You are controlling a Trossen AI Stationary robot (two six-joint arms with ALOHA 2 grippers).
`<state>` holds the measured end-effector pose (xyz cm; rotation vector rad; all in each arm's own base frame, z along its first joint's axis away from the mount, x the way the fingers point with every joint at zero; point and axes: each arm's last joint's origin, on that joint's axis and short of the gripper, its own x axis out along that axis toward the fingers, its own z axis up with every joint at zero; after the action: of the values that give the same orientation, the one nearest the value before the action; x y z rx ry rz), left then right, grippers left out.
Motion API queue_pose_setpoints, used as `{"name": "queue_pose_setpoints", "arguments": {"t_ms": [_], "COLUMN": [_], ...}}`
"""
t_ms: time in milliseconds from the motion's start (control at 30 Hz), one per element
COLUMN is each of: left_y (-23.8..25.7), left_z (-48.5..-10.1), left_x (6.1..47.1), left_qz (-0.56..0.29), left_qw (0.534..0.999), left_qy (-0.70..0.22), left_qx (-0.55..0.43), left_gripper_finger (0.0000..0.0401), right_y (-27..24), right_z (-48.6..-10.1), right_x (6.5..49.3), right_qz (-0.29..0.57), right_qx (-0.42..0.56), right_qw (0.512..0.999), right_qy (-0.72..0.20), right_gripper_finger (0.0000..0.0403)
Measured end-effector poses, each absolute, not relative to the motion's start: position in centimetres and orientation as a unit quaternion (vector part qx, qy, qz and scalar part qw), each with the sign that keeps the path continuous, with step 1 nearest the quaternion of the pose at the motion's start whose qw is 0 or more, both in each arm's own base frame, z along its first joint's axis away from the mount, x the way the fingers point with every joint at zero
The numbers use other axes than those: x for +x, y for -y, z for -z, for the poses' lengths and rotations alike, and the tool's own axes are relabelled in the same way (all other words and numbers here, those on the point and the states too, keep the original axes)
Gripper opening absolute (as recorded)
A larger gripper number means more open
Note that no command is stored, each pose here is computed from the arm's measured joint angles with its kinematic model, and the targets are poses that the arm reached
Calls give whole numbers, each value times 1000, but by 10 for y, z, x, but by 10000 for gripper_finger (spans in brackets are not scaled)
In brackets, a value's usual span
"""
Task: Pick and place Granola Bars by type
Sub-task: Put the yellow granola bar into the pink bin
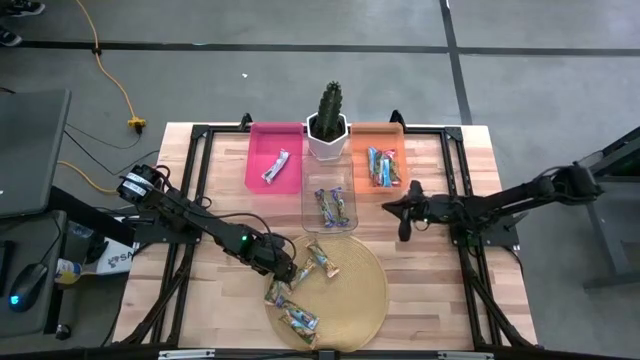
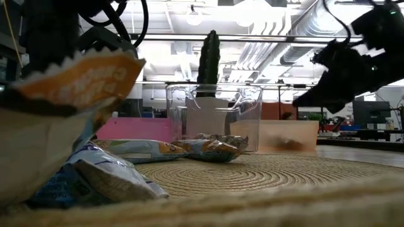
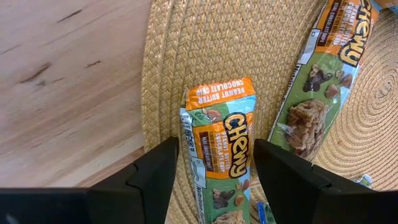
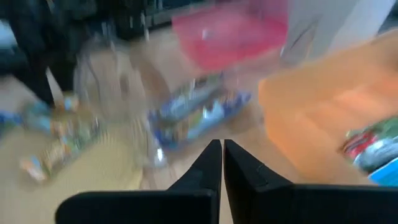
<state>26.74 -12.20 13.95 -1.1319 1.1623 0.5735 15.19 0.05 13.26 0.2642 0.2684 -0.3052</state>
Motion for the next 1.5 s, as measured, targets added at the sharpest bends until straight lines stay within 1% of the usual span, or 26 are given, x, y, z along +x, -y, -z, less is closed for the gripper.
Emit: {"name": "queue_pose_setpoints", "arguments": {"t_ms": [33,100,300,500,733,867,1233,1333,1500], "left_y": [122,122,122,122,122,122,122,122,122], "left_z": [-139,-139,-139,-139,-139,-139,-139,-139,-139], "left_x": [267,267,267,267,267,267,267,267,267], "left_qz": [-253,-253,-255,-255,-257,-255,-250,-250,-246], "left_qw": [652,652,651,651,652,650,648,648,651], "left_qy": [-512,-512,-512,-512,-512,-513,-517,-518,-521], "left_qx": [-499,-498,-499,-499,-498,-498,-500,-499,-493], "left_gripper_finger": [213,213,213,213,213,213,212,198,152], "right_y": [0,1,1,1,1,3,4,4,4], "right_z": [-132,-135,-139,-152,-161,-166,-162,-162,-161], "right_x": [148,145,138,133,122,115,105,105,105], "right_qz": [154,163,153,143,137,148,154,154,154], "right_qx": [136,139,139,141,147,145,157,160,160], "right_qw": [972,971,973,978,980,978,976,975,975], "right_qy": [-114,-104,-103,-50,-17,5,-5,-7,-9], "right_gripper_finger": [0,0,0,0,0,0,0,0,0]}}
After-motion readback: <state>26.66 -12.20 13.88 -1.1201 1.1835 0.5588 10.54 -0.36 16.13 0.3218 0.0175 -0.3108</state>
